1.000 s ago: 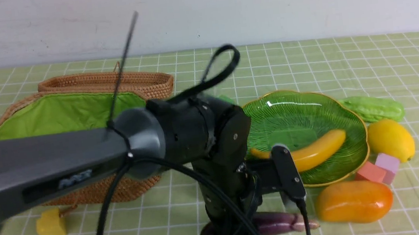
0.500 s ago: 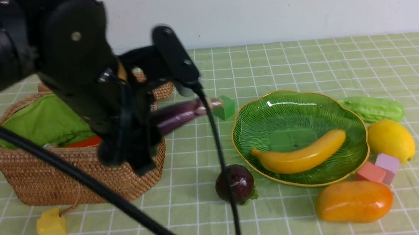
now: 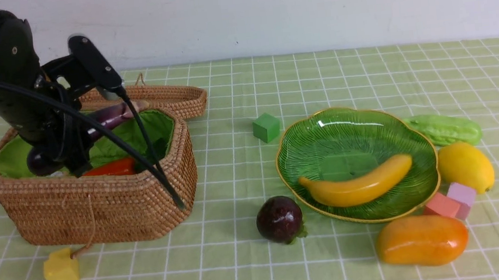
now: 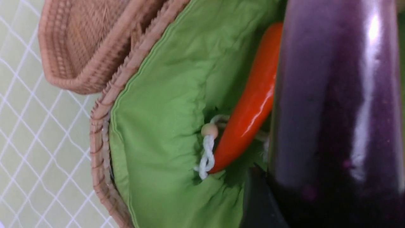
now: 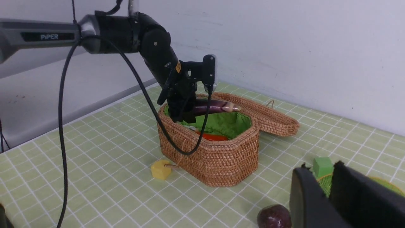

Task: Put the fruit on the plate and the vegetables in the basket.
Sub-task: Use the left arm to grab an eggplant and put it into the left basket, then grab a mangosteen with your left arm and put it on the plate on the right

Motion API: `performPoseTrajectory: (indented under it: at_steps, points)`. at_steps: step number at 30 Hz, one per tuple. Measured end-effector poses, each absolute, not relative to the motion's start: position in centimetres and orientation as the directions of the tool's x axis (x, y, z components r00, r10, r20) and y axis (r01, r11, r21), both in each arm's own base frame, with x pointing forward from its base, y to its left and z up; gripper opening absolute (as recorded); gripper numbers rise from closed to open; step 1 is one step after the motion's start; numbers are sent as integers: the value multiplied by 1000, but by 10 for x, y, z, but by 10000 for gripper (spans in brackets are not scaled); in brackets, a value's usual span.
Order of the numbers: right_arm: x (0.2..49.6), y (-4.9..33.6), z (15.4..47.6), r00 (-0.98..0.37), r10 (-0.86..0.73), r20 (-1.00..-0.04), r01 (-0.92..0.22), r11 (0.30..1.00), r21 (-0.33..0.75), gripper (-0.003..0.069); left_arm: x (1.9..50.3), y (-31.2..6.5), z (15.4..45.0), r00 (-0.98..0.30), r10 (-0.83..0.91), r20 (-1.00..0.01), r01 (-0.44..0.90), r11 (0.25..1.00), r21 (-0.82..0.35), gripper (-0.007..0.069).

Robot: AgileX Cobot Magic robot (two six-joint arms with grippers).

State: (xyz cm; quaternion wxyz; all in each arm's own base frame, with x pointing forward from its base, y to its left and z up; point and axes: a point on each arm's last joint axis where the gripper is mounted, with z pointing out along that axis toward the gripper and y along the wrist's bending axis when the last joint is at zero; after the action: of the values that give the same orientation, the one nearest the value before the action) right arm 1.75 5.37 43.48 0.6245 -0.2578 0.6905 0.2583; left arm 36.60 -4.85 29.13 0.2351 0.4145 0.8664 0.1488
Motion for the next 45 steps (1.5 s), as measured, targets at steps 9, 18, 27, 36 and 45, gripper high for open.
performPoseTrajectory:
  at_steps: [9, 18, 27, 36, 45]
  points:
    - [18, 54, 435, -89, -32, -996, -681, 731, 37, 136, 373, -48, 291, -521, 791, -321, 627, 610, 485, 402]
    - [17, 54, 435, -89, -29, -996, -682, 730, 39, 141, 373, -48, 292, -519, 791, -323, 626, 609, 487, 496]
    - [17, 54, 435, -89, -29, -996, -682, 730, 39, 141, 356, -52, 313, -549, 724, -417, 598, 689, 410, 539]
    - [17, 54, 435, -89, -29, -996, -682, 730, 39, 141, 309, -128, 354, -575, 463, -675, 593, 804, 45, 113]
    - [18, 53, 430, -159, -34, -987, -664, 743, 81, 141, 292, -214, 318, -730, 431, -531, 566, 816, -116, -13]
